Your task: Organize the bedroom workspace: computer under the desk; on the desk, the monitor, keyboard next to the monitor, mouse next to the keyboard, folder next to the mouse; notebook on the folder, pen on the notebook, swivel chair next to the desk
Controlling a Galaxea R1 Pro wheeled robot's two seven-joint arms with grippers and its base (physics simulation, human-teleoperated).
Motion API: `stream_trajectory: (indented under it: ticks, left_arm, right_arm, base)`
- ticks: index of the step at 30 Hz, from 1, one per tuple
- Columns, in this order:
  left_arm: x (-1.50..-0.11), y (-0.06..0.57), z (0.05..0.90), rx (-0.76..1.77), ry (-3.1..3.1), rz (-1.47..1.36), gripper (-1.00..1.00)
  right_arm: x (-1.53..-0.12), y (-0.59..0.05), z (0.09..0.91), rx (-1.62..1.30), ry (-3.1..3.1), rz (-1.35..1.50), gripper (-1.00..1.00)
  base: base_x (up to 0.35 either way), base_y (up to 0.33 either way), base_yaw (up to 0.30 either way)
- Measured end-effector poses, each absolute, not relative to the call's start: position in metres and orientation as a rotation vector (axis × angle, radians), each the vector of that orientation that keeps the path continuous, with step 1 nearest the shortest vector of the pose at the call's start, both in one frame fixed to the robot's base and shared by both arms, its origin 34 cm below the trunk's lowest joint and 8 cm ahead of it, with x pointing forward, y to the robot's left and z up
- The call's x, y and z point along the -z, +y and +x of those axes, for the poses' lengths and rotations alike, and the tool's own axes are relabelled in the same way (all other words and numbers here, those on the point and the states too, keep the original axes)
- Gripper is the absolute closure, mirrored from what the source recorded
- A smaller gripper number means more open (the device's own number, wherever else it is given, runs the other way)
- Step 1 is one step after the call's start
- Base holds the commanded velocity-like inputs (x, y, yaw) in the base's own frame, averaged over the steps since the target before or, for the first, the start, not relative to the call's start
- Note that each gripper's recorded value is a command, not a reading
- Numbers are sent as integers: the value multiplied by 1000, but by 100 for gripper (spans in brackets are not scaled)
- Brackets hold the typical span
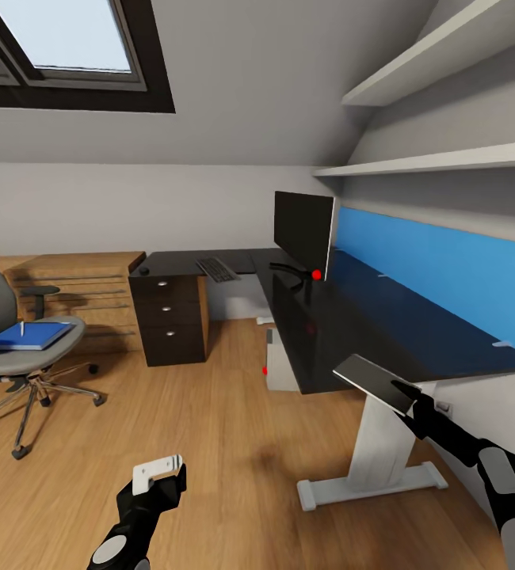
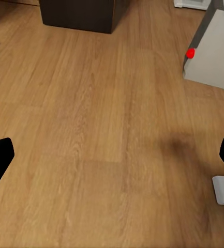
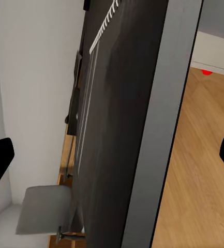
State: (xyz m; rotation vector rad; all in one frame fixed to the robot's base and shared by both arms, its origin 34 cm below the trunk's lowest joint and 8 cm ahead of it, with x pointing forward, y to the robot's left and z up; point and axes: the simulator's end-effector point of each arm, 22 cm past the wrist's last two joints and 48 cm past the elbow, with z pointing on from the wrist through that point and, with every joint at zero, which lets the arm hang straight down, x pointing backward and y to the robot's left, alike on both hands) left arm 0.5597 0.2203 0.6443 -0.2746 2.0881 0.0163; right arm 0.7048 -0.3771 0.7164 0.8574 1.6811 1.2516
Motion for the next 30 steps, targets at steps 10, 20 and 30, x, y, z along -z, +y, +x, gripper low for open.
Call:
stream_trajectory:
  ticks: [10, 20, 30]
  left_arm:
    - [-644, 221, 560, -17, 2088, -275, -100]
    - [-657, 221, 562, -19, 2088, -274, -100]
    - [-676, 221, 565, -18, 2089, -274, -100]
  right_arm:
    - [-719, -377, 705, -1264, 1670, 861, 100]
    - [-733, -367, 709, -1282, 1656, 854, 100]
    - [-781, -349, 712, -1399, 1551, 767, 100]
  base:
    - [0, 0, 0]
    - [0, 0, 0]
    - [0, 0, 0]
